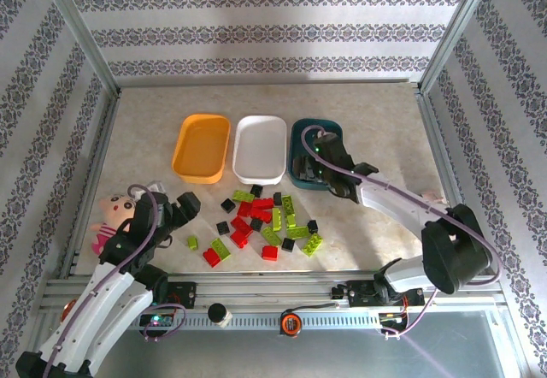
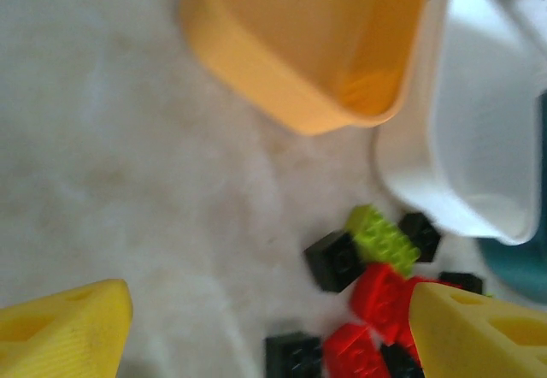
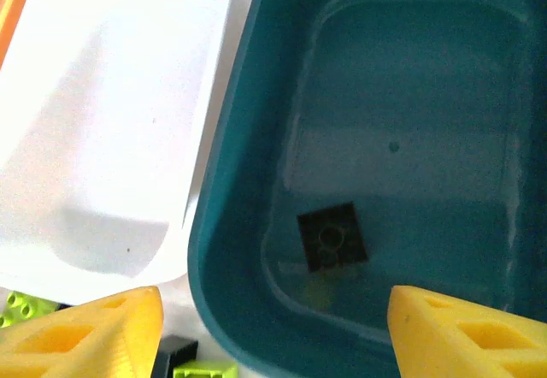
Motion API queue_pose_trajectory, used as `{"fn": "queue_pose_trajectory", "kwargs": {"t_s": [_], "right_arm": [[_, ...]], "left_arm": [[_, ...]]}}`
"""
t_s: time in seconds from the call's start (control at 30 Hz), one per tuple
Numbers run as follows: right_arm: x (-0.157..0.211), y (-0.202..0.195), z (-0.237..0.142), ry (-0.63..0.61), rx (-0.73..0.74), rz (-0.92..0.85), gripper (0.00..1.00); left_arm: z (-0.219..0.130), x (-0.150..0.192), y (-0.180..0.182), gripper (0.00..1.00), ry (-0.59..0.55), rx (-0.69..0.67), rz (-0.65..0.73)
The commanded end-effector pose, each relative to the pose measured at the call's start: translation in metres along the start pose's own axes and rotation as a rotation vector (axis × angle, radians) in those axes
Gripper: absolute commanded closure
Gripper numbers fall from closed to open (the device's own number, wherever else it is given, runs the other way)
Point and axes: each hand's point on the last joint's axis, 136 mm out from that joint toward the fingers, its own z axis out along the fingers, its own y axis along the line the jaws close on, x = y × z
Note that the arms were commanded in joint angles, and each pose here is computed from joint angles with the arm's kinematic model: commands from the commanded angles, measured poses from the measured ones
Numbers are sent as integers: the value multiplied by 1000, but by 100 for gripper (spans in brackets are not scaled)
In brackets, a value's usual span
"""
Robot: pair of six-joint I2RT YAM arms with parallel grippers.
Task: Sort the legos into containers by color
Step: Place the lego in the container, then pick up the lego from the bottom-left of the table.
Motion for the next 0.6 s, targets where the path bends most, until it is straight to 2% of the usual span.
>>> {"fn": "queue_pose_trajectory", "kwargs": {"t_s": [0.0, 0.13, 0.3, 0.57], "right_arm": [[13, -3, -2, -2, -22, 32, 30], [16, -9, -9, -12, -25, 43, 30], [14, -18, -15, -31, -23, 64, 30], [13, -29, -19, -49, -33, 103, 30]], "left_arm": [[3, 34, 26, 19, 143, -106, -26], [4, 48, 34, 23, 216, -156, -13], [2, 73, 49, 37, 313, -232, 33], [17, 101, 59, 45, 401, -275, 94]]}}
